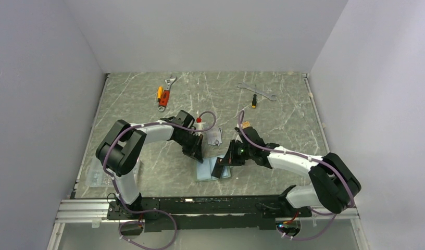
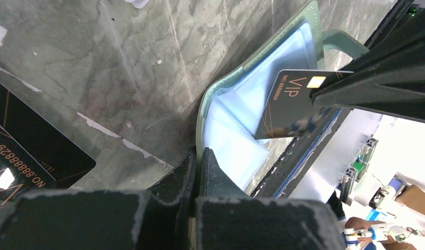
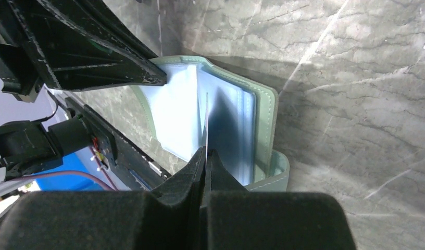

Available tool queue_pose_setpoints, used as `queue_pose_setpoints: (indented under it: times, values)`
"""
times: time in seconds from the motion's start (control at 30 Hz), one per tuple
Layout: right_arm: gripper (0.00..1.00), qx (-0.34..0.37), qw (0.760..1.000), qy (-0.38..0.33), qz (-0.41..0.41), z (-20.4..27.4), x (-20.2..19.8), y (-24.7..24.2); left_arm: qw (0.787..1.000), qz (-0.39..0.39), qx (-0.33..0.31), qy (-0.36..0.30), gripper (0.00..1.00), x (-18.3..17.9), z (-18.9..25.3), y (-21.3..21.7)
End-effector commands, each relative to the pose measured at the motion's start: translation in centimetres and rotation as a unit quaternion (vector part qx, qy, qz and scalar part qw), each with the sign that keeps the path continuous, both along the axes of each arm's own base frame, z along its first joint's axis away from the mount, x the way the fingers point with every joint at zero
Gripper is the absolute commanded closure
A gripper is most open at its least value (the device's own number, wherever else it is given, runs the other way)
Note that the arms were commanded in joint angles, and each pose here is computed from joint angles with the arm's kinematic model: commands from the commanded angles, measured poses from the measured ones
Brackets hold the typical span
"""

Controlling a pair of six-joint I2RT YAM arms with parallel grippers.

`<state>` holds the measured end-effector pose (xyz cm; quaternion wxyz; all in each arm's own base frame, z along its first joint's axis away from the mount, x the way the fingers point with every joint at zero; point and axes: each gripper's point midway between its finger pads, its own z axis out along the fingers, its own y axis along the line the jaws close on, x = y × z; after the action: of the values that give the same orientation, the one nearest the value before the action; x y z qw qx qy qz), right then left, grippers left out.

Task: Put the credit cards into the card holder
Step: Turn over the card slot in the card holder, then insert the credit card into the card holder.

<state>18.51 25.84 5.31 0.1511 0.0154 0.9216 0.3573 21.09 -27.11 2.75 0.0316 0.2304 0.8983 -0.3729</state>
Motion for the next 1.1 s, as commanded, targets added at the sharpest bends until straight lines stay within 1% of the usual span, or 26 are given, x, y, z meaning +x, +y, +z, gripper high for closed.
queue_pose_setpoints:
  times: [0.0, 0.07, 0.17, 0.2, 0.3, 0.33, 0.37, 0.43, 0.6, 0.77, 0.9, 0.97, 1.07]
  values:
    - [1.00, 0.046, 0.999, -0.003, 0.000, 0.0, 0.4, 0.5, 1.000, 0.013, 0.008, -0.015, 1.00, 0.8, -0.4, 0.2]
    - [1.00, 0.056, 0.998, 0.003, -0.001, -0.4, 0.4, 0.2, 1.000, 0.013, 0.012, -0.015, 0.98, 0.7, -0.6, 0.3]
    - [1.00, 0.070, 0.997, 0.010, 0.002, -0.9, 0.2, 0.2, 1.000, 0.012, 0.016, -0.016, 0.80, 0.7, -0.7, 0.4]
    - [1.00, 0.072, 0.997, 0.013, 0.003, -1.1, 0.2, 0.1, 1.000, 0.011, 0.017, -0.016, 0.75, 0.7, -0.6, 0.5]
    - [1.00, 0.068, 0.998, 0.014, 0.003, -1.5, 0.3, -0.1, 0.999, 0.005, 0.016, -0.029, 0.57, 0.6, 0.0, 0.7]
    - [1.00, 0.067, 0.998, 0.013, 0.002, -1.7, 0.3, -0.1, 0.999, 0.001, 0.016, -0.035, 0.54, 0.7, 0.3, 0.8]
    - [1.00, 0.065, 0.998, 0.013, 0.001, -1.8, 0.3, -0.2, 0.999, -0.003, 0.017, -0.042, 0.53, 0.8, 0.7, 0.9]
    - [1.00, 0.060, 0.998, 0.013, 0.000, -2.0, 0.3, -0.3, 0.998, -0.008, 0.017, -0.062, 0.51, 1.1, 1.5, 1.3]
    - [1.00, 0.044, 0.999, 0.004, -0.007, -2.3, 0.4, -0.9, 0.996, -0.032, 0.017, -0.080, 0.52, 0.7, 2.4, 2.1]
    - [1.00, 0.037, 0.999, -0.001, -0.013, -2.4, 0.4, -1.3, 0.996, -0.061, 0.028, -0.057, 0.54, -1.0, 1.4, 2.5]
    - [1.00, 0.040, 0.999, -0.007, -0.011, -2.2, 0.6, -1.2, 0.996, -0.072, 0.023, -0.045, 0.56, -1.9, 0.8, 1.9]
    - [1.00, 0.047, 0.999, -0.015, -0.009, -1.9, 0.7, -1.0, 0.997, -0.074, 0.019, -0.034, 0.61, -2.0, 0.7, 1.6]
    - [1.00, 0.067, 0.997, -0.024, -0.006, -1.5, 0.8, -0.7, 0.997, -0.071, 0.018, -0.017, 0.75, -2.1, 0.2, 1.4]
